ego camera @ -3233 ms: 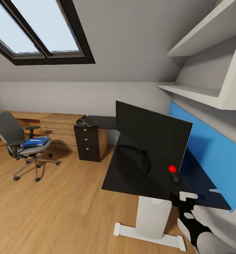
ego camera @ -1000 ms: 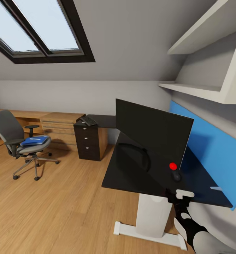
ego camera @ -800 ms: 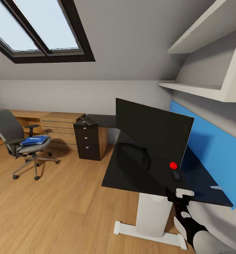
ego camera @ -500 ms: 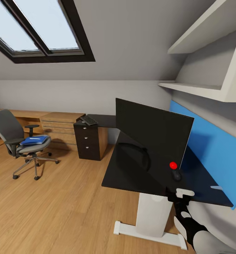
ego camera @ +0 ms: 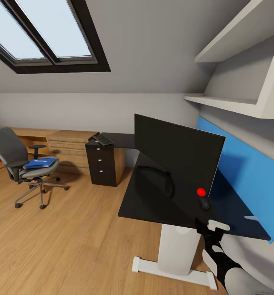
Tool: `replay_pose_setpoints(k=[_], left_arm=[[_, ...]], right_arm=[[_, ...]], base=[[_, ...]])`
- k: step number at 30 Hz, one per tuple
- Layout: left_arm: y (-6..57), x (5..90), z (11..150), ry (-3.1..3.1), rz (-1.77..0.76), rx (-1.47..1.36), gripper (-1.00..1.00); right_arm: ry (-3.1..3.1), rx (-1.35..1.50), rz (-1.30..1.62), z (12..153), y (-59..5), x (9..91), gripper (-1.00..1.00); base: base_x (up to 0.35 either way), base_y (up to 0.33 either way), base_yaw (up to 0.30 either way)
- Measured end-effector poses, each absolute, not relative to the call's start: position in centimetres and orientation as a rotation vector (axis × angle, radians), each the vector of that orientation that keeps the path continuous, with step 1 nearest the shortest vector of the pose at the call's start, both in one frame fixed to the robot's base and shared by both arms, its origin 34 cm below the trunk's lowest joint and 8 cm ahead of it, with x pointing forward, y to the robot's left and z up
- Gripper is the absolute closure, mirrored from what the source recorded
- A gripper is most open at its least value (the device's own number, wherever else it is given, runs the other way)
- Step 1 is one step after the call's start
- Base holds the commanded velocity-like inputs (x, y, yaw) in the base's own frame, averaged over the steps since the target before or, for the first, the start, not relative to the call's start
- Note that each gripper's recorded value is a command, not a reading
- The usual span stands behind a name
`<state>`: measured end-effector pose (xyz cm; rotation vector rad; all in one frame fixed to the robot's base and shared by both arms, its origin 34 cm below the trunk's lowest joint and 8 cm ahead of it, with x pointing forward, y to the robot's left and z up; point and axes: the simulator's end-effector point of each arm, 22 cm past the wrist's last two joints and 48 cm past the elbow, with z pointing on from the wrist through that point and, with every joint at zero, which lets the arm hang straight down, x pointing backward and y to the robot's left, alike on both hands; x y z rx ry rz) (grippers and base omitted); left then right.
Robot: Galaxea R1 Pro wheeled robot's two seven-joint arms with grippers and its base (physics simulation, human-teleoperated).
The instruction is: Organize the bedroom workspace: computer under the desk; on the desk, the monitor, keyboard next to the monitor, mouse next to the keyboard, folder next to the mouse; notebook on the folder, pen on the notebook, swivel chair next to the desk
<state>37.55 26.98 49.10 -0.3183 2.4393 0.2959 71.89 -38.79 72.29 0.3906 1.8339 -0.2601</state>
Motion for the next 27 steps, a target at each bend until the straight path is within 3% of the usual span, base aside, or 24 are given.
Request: replay_pose_setpoints(k=[27], left_arm=[[27.07, 37.52, 49.09, 2.44, 0.298, -0.315, -1.0]], right_arm=[[1.83, 0.4, -0.257, 72.32, -38.81, 71.88, -1.0]], base=[[0.003, 0.0, 0.0]])
